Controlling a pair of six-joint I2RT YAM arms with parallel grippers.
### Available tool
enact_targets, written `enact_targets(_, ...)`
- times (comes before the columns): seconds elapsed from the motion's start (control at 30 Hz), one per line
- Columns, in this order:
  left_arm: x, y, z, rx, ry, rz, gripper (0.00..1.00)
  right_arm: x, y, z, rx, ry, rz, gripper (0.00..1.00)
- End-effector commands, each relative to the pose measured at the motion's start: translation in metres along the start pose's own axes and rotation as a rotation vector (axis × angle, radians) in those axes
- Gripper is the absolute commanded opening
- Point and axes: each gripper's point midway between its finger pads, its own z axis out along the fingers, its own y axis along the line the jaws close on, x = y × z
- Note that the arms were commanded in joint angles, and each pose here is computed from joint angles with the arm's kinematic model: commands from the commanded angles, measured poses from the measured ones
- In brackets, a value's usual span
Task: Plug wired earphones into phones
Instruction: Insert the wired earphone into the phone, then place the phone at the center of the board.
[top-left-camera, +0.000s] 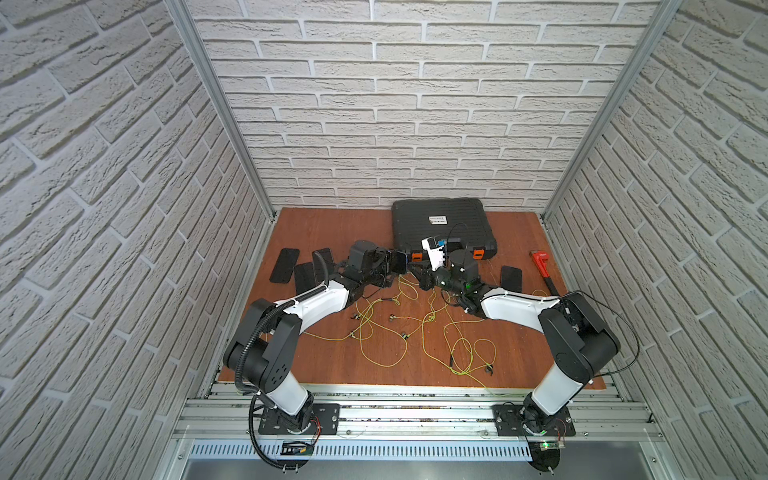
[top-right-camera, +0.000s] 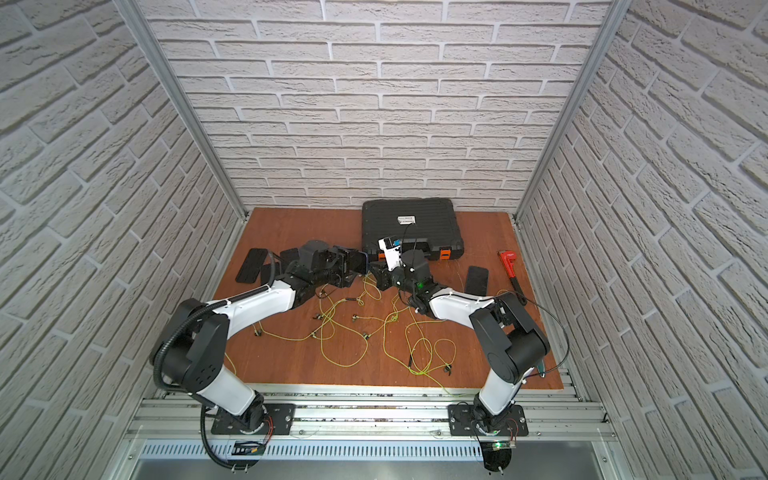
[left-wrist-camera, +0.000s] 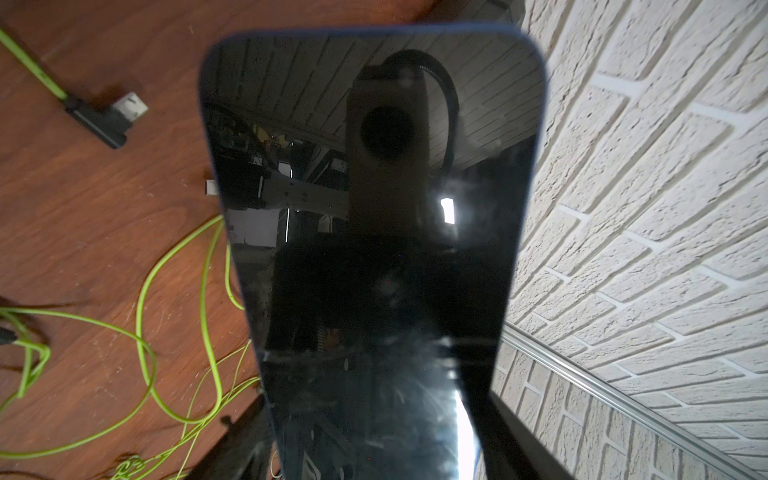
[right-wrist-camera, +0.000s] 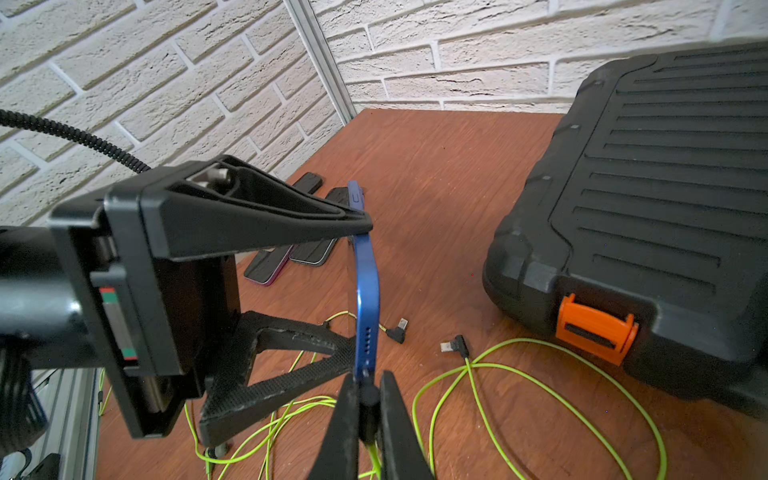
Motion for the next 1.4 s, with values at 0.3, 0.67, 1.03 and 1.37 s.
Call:
enact_targets(0.3, 0.055, -0.035, 0.004, 0.119, 0.208, 0.066, 0.00, -0.021, 0.017, 0.005, -0.087, -0.026, -0.009, 0.14)
enact_targets(0.67, 0.025, -0.018, 0.003, 0.032, 0.104, 0.112, 0.00, -0.030, 0.005, -0.027, -0.021, 0.027, 0.015, 0.30)
enact_targets(1.03, 0.023, -0.012, 0.022, -0.128, 0.074, 0.412, 0.00, -0.005, -0.022, -0.096, 0.060, 0.373, 0.328, 0.40)
enact_targets(1.37, 0.067, -0.012, 0.043, -0.175, 0.178, 0.585, 0.00, -0.021, -0.020, -0.088, 0.004, 0.310, 0.367, 0.38)
